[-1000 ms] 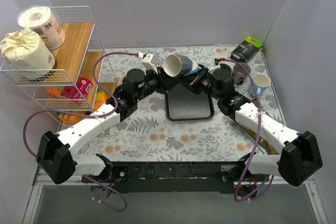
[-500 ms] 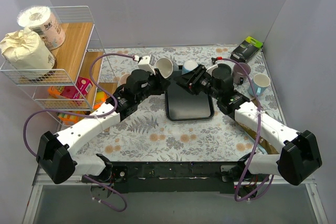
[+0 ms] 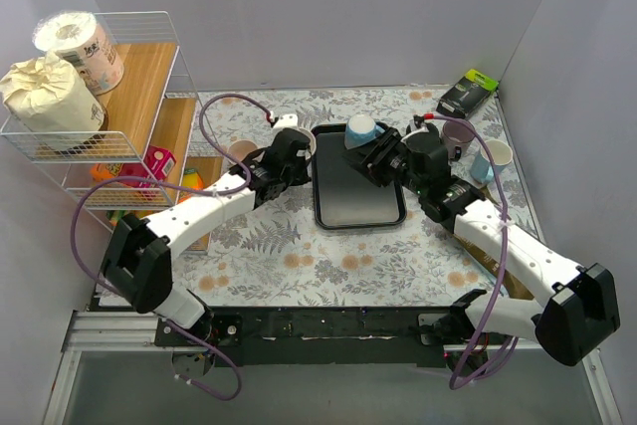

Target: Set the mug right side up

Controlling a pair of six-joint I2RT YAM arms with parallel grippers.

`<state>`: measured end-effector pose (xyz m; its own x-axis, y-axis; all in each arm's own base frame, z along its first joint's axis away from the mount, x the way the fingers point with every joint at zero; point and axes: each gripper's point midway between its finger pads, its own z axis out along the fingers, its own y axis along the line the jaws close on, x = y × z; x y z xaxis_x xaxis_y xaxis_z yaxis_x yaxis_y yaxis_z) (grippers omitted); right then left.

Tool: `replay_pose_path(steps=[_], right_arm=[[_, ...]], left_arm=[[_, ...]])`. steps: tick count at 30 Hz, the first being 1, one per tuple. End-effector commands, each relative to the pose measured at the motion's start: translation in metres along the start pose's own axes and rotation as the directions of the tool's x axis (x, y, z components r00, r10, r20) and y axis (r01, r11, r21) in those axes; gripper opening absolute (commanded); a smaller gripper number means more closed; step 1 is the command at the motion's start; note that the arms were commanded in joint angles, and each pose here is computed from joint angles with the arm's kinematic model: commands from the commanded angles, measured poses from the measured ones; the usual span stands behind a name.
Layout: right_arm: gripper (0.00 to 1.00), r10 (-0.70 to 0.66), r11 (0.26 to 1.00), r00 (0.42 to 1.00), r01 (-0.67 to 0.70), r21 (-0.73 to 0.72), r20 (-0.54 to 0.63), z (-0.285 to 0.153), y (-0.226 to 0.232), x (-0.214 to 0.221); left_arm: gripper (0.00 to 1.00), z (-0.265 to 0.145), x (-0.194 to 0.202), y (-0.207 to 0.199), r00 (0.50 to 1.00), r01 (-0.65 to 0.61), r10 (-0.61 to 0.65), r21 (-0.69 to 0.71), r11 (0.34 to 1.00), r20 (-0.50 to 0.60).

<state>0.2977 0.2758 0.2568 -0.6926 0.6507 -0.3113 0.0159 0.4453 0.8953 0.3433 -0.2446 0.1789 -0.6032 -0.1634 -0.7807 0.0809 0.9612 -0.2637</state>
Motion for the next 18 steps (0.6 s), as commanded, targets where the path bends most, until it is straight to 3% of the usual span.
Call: replay_pose_path(steps=[1,10,18], right_arm=[[0.52,-0.036,0.999,0.997,0.035,0.018,0.073,-0.010,-0.007,-0.014],[0.52,-0.053,0.997,0.997,0.049,0.066,0.064,-0.015,-0.023,-0.014],[0.53,-0.082,0.994,0.995,0.077,0.077,0.051,-0.012,-0.023,-0.018]], left_arm=[[0.00,0.010,-0.037,0.008,0.996,0.020,-0.014,-0.067,0.998,0.084],[0.00,0.066,-0.028,0.045,0.998,0.053,-0.055,-0.125,0.991,-0.012],[0.00,0.088,-0.029,0.060,0.995,0.076,-0.083,-0.107,0.991,-0.059]])
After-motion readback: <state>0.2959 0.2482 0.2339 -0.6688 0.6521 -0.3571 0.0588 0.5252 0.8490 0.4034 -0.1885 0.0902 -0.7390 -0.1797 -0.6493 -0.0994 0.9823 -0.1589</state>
